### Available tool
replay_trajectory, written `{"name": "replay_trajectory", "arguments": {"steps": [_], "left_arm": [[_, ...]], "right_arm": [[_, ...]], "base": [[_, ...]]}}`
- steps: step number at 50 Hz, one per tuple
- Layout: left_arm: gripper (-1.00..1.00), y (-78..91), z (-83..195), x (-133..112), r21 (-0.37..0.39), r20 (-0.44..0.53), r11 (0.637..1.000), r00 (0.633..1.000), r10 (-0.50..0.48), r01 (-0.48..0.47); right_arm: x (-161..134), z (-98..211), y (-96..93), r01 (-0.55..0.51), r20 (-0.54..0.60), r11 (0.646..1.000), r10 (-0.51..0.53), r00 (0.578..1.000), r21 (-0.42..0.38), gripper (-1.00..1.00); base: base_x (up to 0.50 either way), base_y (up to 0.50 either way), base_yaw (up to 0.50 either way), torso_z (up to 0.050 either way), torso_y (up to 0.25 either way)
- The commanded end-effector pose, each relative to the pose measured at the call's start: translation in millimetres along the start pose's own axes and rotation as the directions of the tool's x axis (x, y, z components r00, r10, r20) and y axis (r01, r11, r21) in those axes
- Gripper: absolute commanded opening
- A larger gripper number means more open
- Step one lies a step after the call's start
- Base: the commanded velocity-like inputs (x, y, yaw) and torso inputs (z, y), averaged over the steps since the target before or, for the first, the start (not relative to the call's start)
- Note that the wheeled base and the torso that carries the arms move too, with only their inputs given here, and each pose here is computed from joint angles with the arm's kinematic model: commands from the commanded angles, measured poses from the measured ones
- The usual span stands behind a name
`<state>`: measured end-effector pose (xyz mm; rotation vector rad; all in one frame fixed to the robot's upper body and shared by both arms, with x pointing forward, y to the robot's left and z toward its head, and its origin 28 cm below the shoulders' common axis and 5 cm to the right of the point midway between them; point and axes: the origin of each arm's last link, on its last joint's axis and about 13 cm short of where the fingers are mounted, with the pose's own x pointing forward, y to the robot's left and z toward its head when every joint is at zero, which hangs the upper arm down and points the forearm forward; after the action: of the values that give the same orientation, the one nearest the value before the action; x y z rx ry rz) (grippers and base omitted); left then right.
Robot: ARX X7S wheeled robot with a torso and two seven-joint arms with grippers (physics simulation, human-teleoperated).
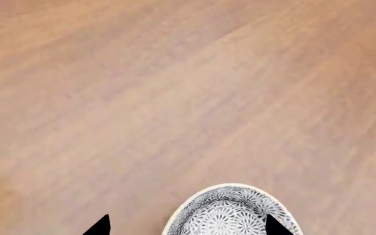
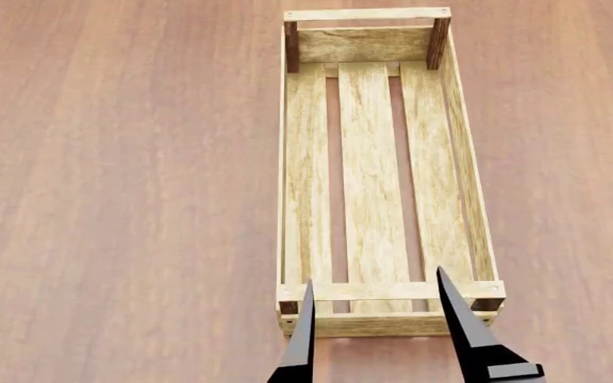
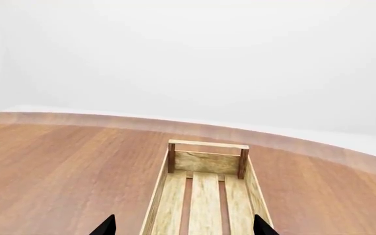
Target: Stack the right bowl on the left bowl and place them in the tray.
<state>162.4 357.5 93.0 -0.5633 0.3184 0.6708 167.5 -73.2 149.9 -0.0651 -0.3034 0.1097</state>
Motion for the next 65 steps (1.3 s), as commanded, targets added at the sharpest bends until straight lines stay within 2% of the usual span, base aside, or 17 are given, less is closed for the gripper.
{"name": "replay_trajectory", "arguments": {"steps": [1,12,31,39,48,65], "left_arm": [[1.00,9.6,-6.0,11.4,-0.057,-0.008,0.998,1.000,0.029,-0.030],[1.00,14.9,-12.2,16.9,-0.079,-0.036,0.996,0.998,0.047,-0.050],[1.00,17.4,-26.5,25.5,-0.044,-0.078,0.997,0.995,0.066,-0.069],[1.00,16.2,-31.5,27.9,-0.049,-0.087,0.998,0.996,0.032,-0.037],[1.00,11.8,-35.6,27.3,-0.094,-0.124,0.995,0.991,-0.054,0.042],[1.00,13.8,-37.4,28.2,-0.114,-0.144,0.992,0.988,-0.061,0.044]], "right_arm": [[5.9,-2.8,-2.7,0.008,0.012,1.000,-0.008,1.000,0.013,1.00],[5.9,-3.2,-2.5,0.006,0.011,1.000,-0.006,1.000,0.013,1.00],[5.9,-2.5,-1.9,0.003,0.012,1.000,-0.003,1.000,0.012,1.00],[6.2,-3.7,-2.1,0.002,0.011,1.000,-0.002,1.000,0.012,1.00],[5.8,-2.7,-1.9,0.002,0.013,1.000,-0.002,1.000,0.011,1.00],[6.2,-3.0,-1.4,0.000,0.011,1.000,0.000,1.000,0.012,1.00]], "base": [[0.00,0.00,0.00,0.000,0.000],[0.00,0.00,0.00,0.000,0.000],[0.00,0.00,0.00,0.000,0.000],[0.00,0.00,0.00,0.000,0.000],[0.00,0.00,0.00,0.000,0.000],[0.00,0.00,0.00,0.000,0.000]]}}
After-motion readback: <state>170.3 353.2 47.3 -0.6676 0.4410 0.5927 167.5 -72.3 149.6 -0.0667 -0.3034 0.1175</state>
